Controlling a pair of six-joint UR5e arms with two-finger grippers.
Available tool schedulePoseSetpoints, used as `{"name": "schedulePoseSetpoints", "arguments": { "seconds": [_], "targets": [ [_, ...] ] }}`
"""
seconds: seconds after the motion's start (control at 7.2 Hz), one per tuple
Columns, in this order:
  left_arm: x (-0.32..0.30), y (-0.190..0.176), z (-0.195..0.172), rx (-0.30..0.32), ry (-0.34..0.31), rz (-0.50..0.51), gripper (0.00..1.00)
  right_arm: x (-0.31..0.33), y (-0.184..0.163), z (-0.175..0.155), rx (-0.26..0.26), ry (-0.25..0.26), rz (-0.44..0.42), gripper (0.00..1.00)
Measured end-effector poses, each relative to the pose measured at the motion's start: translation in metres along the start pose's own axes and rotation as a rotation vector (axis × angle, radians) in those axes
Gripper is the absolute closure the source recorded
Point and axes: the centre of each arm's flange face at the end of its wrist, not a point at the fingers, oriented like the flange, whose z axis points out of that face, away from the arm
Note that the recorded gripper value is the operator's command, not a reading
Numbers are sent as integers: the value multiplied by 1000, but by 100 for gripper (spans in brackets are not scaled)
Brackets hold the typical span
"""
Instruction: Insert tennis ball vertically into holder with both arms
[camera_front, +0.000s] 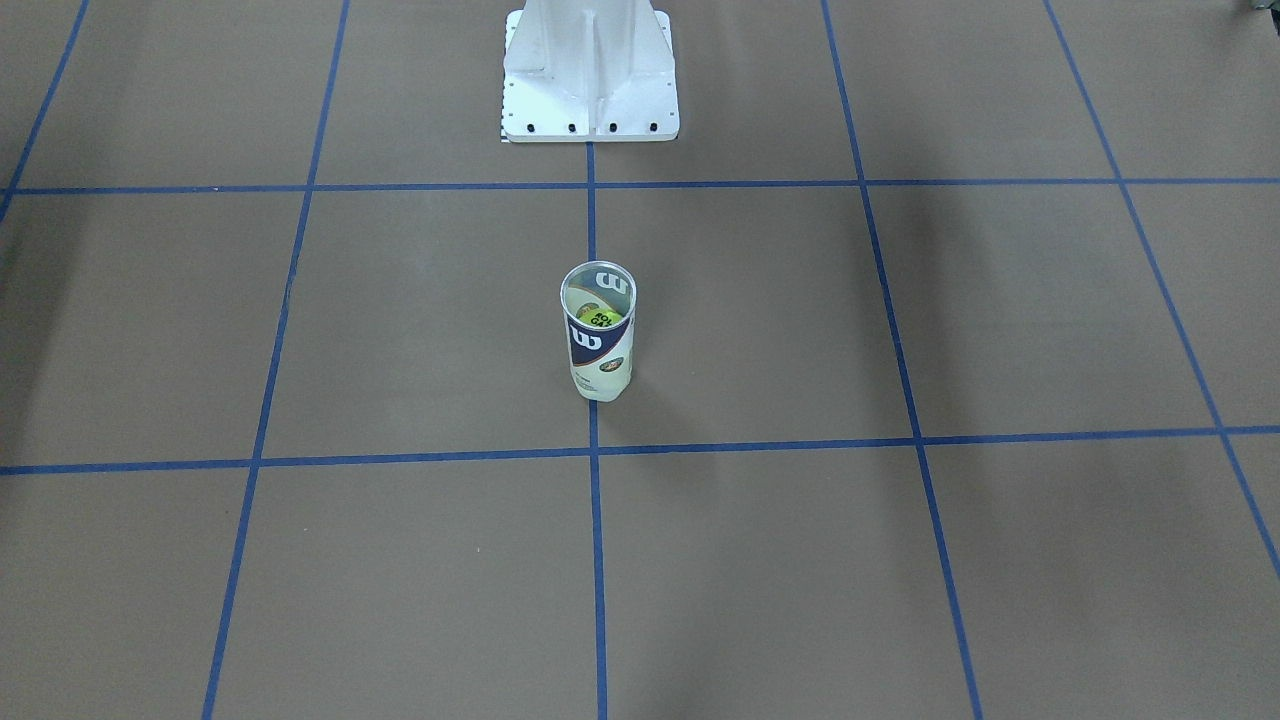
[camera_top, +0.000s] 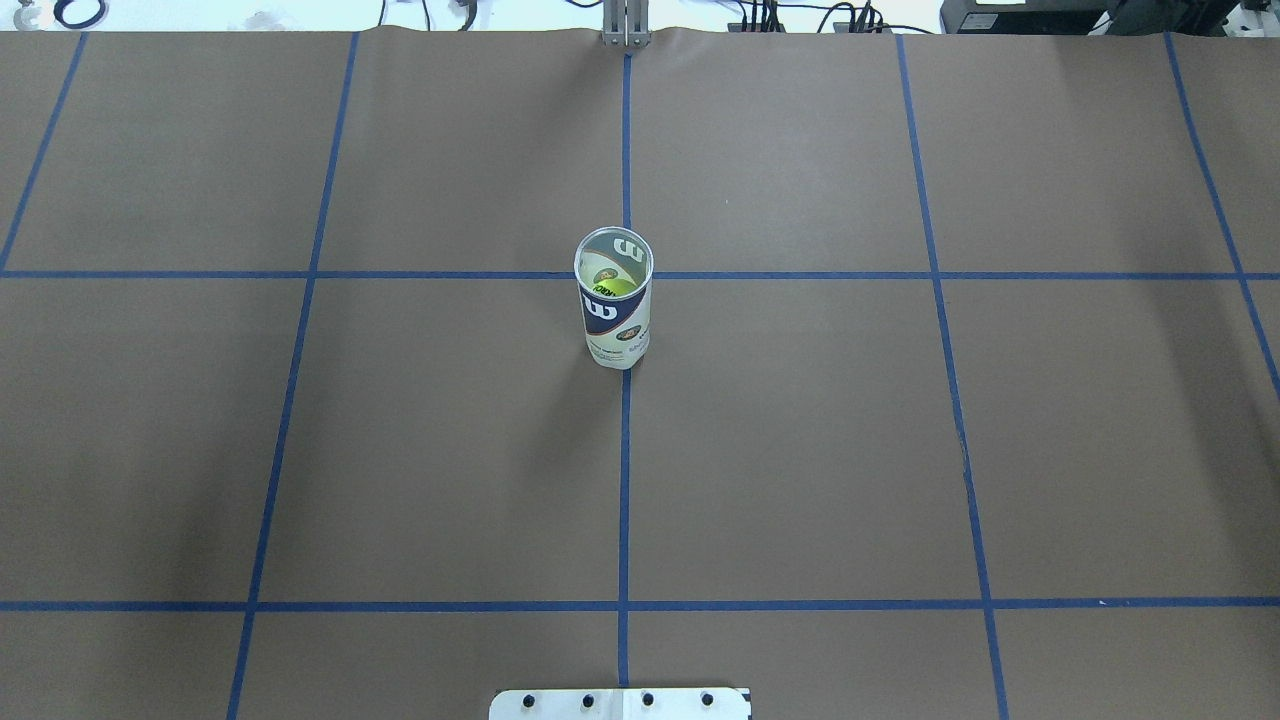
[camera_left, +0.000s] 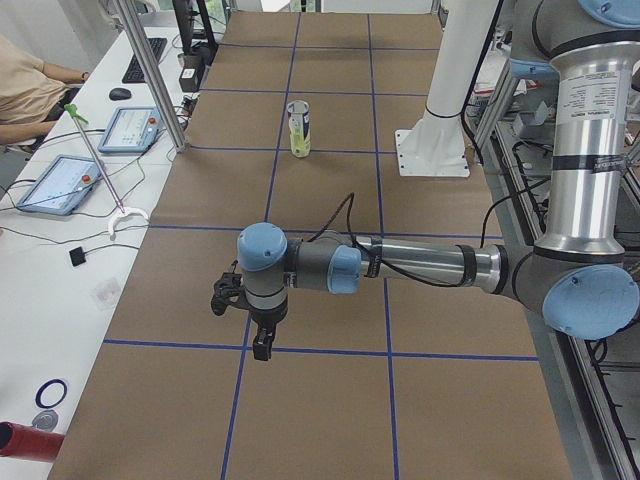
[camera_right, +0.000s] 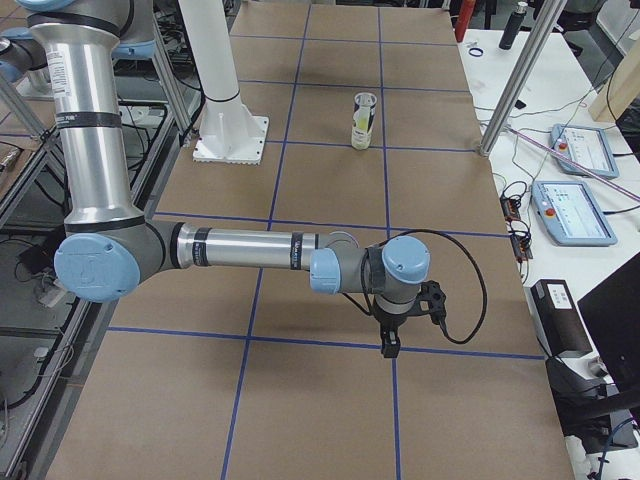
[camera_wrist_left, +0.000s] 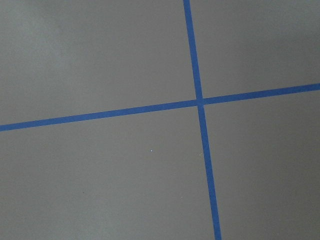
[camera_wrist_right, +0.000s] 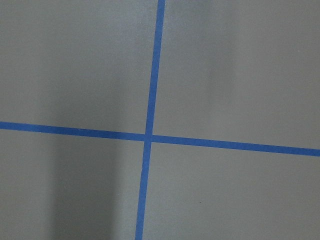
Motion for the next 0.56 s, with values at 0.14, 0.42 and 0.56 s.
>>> {"name": "schedulePoseSetpoints", "arguments": {
  "seconds": [0.14,0.42,0.56],
  "targets": [
    [0,-2,-1,2,-4,5,0,0,0,0,0,0,0,0],
    [1,-2,-1,2,-6,7,0,-1,-1,0,1,1,-3,0],
    [1,-1,-1,2,-6,5,0,-1,-1,-1,2,1,-5,0]
  ]
}}
